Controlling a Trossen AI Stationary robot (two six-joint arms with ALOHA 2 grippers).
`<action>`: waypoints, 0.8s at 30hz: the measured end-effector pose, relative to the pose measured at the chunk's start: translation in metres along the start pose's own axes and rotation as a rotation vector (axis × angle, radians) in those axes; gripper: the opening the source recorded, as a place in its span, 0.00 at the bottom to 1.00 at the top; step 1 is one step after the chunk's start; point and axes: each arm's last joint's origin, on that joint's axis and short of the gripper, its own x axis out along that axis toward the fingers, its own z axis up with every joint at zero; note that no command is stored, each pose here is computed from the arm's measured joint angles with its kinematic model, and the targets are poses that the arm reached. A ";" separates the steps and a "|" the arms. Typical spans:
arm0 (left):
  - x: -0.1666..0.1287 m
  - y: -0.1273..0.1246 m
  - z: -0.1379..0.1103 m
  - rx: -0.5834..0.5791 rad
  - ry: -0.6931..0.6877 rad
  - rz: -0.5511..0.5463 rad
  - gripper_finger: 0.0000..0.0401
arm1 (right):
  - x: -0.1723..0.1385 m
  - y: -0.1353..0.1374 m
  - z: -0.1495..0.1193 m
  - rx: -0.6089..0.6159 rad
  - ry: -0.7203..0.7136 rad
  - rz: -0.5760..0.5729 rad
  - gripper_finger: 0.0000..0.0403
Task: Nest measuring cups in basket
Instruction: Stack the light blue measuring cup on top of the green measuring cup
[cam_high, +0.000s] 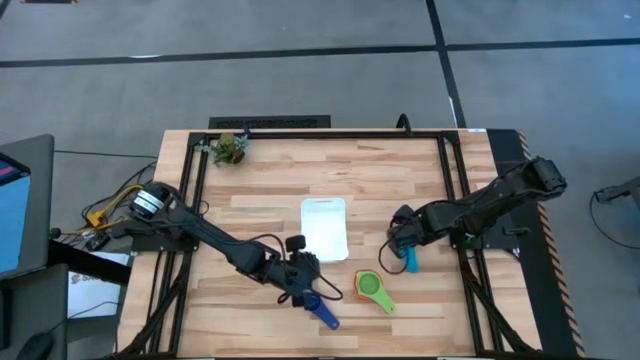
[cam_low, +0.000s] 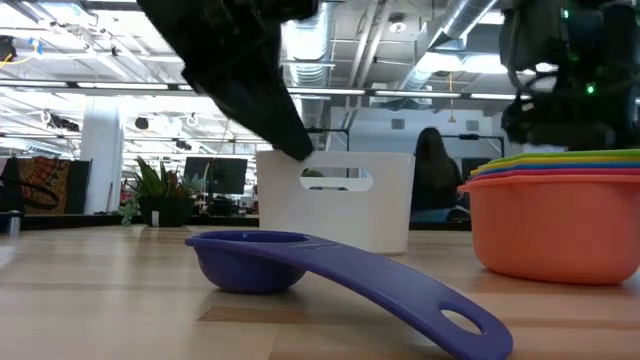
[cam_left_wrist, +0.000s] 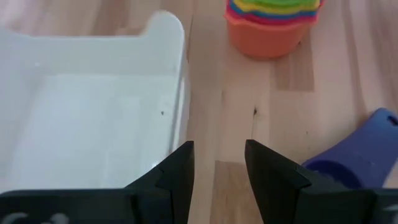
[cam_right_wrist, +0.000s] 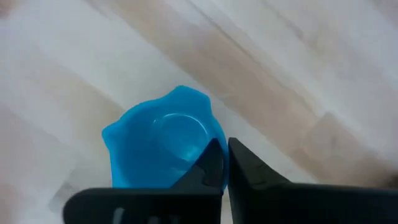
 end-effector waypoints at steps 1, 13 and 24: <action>-0.003 0.001 0.002 -0.002 -0.006 0.003 0.33 | -0.005 0.003 0.002 -0.032 -0.005 0.007 0.05; -0.036 0.021 0.010 -0.037 -0.047 0.176 0.33 | -0.087 0.049 0.022 -0.280 -0.168 0.287 0.06; -0.036 0.023 0.006 -0.072 -0.039 0.183 0.33 | -0.109 0.075 0.005 -0.370 -0.229 0.513 0.03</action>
